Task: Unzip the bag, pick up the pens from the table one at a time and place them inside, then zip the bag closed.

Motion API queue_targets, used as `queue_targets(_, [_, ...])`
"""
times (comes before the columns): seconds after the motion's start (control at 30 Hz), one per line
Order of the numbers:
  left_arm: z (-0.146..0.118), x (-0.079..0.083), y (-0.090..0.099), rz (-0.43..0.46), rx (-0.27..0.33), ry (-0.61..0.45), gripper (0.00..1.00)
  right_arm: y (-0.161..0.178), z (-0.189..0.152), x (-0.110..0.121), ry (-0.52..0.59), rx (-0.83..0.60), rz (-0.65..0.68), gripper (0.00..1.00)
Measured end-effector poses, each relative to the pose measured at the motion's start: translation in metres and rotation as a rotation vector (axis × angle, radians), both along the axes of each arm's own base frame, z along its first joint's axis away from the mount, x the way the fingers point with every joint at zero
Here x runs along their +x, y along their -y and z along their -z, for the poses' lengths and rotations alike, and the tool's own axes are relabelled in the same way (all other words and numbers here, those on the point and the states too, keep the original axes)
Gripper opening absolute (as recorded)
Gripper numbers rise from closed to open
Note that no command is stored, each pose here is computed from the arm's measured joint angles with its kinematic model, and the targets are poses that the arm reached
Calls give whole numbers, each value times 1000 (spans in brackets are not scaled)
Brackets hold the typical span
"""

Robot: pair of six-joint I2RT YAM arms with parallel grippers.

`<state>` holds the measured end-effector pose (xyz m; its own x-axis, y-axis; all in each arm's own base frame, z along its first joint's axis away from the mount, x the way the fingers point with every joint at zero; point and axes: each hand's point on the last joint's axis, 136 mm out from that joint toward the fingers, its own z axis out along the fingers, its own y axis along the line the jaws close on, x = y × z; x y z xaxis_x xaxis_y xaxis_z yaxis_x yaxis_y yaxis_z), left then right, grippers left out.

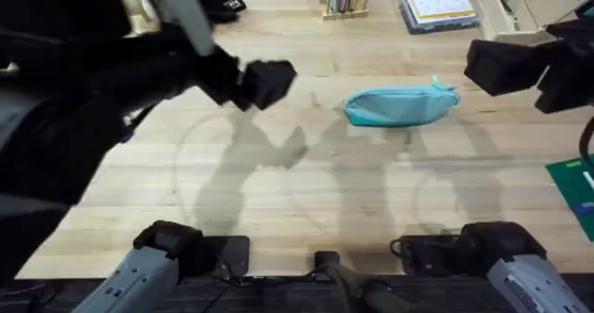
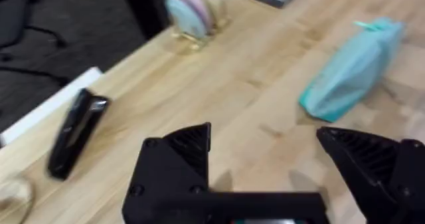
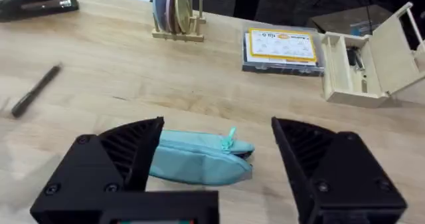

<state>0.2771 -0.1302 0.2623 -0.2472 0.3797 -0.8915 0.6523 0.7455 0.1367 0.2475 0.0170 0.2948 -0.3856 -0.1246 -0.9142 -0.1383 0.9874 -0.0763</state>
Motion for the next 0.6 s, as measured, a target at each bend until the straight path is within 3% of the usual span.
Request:
queue_targets(0.23, [29, -1, 55, 181, 31, -67, 993, 0, 0, 0, 1, -11, -5, 998])
queue_targets(0.27, [38, 0, 78, 246, 35, -74, 993, 0, 0, 0, 1, -12, -5, 998])
queue_targets(0.3, [42, 1, 86, 269, 37, -73, 993, 0, 0, 0, 1, -13, -6, 998])
queue_targets(0.6, [61, 3, 148, 411, 26, -37, 993, 0, 0, 0, 2, -25, -11, 997])
